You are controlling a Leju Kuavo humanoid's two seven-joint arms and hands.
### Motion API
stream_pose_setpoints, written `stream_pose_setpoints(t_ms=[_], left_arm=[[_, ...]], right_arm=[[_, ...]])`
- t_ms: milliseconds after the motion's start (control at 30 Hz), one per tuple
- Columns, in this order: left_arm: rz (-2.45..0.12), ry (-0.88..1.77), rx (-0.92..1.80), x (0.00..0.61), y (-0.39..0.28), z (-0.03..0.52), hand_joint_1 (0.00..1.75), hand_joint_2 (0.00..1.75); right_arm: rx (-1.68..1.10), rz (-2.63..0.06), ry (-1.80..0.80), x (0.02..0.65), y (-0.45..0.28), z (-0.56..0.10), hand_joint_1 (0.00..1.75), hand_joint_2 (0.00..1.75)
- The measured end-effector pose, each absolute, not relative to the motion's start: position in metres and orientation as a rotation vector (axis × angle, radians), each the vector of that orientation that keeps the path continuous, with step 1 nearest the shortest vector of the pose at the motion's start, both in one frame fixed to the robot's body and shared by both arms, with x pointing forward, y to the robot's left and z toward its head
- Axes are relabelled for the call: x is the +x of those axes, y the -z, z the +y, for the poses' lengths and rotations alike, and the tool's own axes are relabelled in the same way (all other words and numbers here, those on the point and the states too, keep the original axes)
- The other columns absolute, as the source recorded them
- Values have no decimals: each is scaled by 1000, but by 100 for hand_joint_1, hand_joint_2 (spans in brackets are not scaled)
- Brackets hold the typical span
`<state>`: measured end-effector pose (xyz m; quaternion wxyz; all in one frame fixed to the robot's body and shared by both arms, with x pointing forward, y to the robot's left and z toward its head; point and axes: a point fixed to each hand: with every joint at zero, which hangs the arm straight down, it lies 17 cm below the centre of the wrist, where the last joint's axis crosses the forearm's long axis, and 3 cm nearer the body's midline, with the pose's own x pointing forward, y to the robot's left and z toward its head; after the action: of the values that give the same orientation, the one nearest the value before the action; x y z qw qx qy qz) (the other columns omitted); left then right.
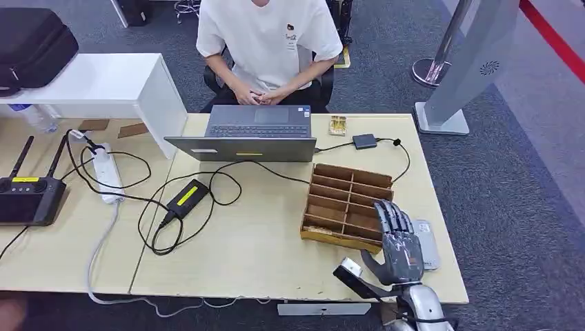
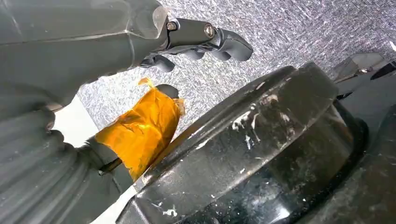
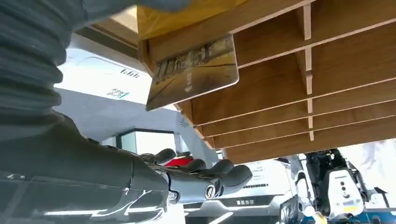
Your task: Pass the card to the sensor for recognition and then transmit it.
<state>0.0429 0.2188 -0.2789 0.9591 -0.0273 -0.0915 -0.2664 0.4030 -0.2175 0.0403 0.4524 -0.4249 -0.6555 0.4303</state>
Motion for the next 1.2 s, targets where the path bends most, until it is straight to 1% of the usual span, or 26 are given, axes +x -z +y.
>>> stream_pose_setpoints(t_ms=[400,433,467,500,533,767,1200], left_arm=[[-192,531,-53,44,279,219,0,175],[-196,532,-51,44,279,219,0,175],[-201,531,-48,45,279,219,0,175],[-208,529,-44,46,279,220,0,175],[-216,526,-40,47,279,220,0,175],[-324,480,25,67,277,228,0,175],[-324,493,37,68,277,232,0,175]], right_arm=[[-1037,-1614,-1010,398,-40,-226,175,175],[-1036,-1612,-1003,397,-40,-227,168,175],[-1034,-1610,-994,396,-40,-229,168,175],[-1034,-1608,-988,395,-40,-230,154,175],[-1034,-1606,-980,394,-40,-232,150,175],[-1036,-1590,-942,384,-38,-242,150,175],[-1038,-1601,-904,382,-44,-248,150,175]])
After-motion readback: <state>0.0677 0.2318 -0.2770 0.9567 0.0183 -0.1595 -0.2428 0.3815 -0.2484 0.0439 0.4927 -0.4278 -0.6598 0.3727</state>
